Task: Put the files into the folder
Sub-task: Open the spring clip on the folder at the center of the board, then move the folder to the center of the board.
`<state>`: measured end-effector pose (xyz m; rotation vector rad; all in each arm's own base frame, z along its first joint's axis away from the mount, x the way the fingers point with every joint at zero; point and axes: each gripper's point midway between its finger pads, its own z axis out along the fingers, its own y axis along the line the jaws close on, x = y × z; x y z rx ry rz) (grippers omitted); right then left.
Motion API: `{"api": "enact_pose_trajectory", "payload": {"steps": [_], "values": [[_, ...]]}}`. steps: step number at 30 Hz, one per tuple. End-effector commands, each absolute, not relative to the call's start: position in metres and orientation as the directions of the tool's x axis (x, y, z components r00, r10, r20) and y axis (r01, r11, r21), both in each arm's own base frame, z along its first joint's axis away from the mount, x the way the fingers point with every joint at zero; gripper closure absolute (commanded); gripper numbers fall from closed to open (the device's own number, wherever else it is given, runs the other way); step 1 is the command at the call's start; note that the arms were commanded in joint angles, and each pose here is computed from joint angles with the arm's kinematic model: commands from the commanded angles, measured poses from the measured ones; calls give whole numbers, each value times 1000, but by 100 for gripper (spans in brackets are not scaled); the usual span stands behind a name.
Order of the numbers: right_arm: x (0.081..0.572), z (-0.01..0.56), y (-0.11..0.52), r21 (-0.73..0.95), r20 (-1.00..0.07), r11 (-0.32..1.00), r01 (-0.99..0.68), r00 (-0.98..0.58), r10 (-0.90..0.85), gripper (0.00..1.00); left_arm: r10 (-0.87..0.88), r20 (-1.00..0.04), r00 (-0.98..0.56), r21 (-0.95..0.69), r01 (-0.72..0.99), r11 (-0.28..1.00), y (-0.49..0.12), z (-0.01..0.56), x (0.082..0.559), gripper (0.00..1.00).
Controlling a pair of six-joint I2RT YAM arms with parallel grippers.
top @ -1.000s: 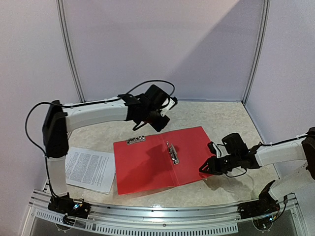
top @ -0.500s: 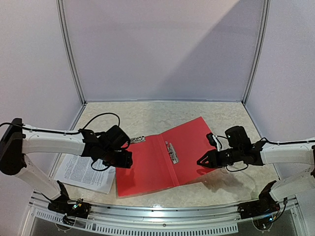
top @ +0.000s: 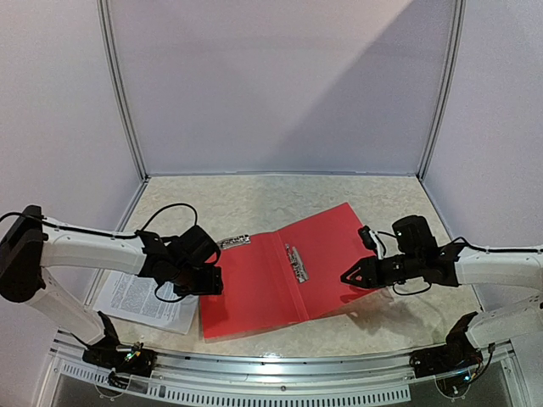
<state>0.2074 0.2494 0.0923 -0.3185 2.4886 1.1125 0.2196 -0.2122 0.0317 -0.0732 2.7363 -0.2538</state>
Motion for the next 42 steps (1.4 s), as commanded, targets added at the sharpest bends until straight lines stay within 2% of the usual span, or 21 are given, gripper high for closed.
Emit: {"api": "enact_pose_trajectory", "payload": {"steps": [1,9,25,35,38,42], "values": [[202,90,245,652,-443,667,-361,-895,-52,57,-131,-370,-920,-189,-63,980,-205,23,224,27],[200,90,244,652,-441,669,-357,-896,-48,56,-161,-353,-922,-216,-88,972,-206,12,233,27],[200,85,238,624,-449,694,-359,-892,-58,56,-58,-404,-913,-254,51,966,-257,32,270,30],[202,83,239,620,-446,698,-358,-893,-62,56,22,-396,-918,-322,161,933,-309,33,278,32],[203,84,239,620,-447,699,-357,-893,-60,56,47,-401,-915,-283,172,944,-308,34,278,33],[208,93,244,618,-470,689,-378,-881,-63,56,82,-464,-882,-118,154,981,-273,53,285,32]]}}
